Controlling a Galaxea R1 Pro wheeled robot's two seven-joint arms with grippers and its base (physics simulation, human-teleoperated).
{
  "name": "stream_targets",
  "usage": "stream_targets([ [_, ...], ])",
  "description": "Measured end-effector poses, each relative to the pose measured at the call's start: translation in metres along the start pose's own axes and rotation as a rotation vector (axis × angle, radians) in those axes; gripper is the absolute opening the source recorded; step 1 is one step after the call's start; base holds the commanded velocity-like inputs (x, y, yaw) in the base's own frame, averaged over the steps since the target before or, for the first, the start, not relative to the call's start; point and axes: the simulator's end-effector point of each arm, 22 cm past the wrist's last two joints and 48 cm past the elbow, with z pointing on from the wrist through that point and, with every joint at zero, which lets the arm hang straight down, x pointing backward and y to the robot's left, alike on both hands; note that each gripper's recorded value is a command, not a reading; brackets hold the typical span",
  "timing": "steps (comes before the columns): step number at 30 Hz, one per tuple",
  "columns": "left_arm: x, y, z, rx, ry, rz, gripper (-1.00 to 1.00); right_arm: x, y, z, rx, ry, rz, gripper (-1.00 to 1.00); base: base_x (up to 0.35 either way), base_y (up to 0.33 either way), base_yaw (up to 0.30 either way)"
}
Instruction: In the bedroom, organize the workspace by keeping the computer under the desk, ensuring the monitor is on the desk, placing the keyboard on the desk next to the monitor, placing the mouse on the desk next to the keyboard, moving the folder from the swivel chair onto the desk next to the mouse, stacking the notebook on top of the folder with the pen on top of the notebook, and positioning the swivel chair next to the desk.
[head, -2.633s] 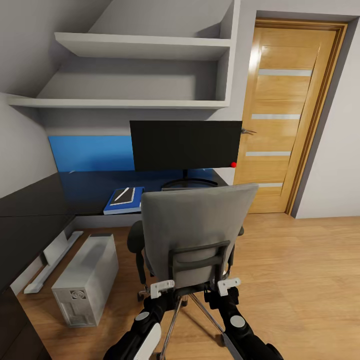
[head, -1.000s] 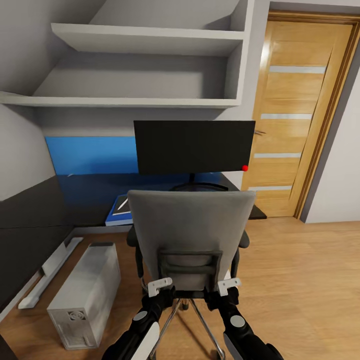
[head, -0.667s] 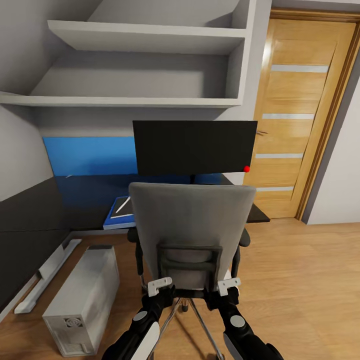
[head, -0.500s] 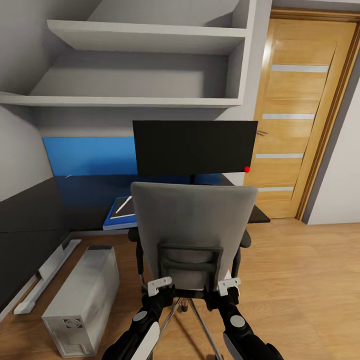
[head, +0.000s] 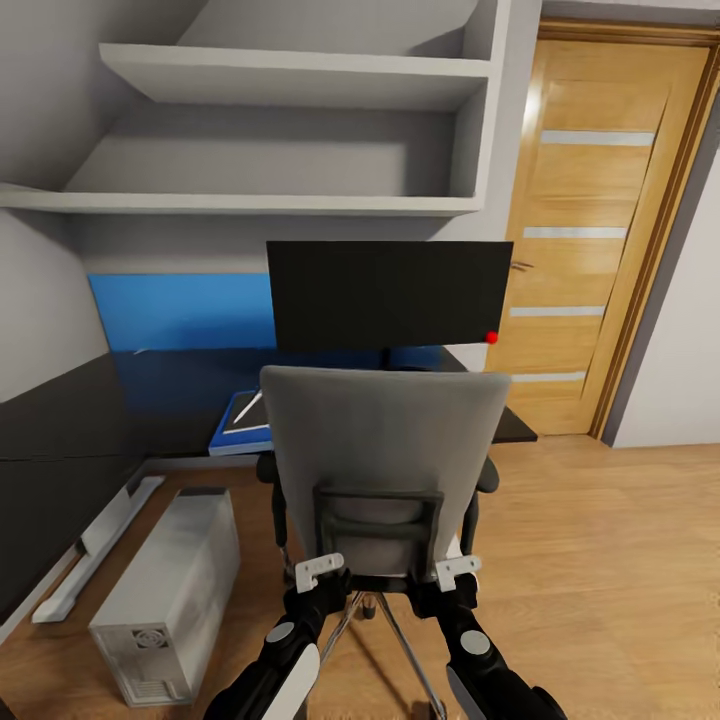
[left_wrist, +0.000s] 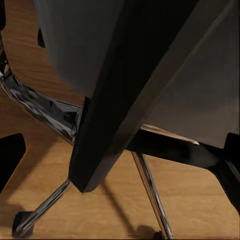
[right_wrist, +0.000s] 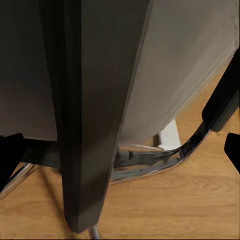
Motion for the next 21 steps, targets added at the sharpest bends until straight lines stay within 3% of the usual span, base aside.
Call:
stream_targets([
  [21, -0.0032, -0.0018, -0.0007, 0.007, -0.004, -0.003, 1.00, 0.0018, 0.0005, -0.0001, -0.002, 0.011, -0.003, 1.00, -0.330, -0.048, 0.000],
])
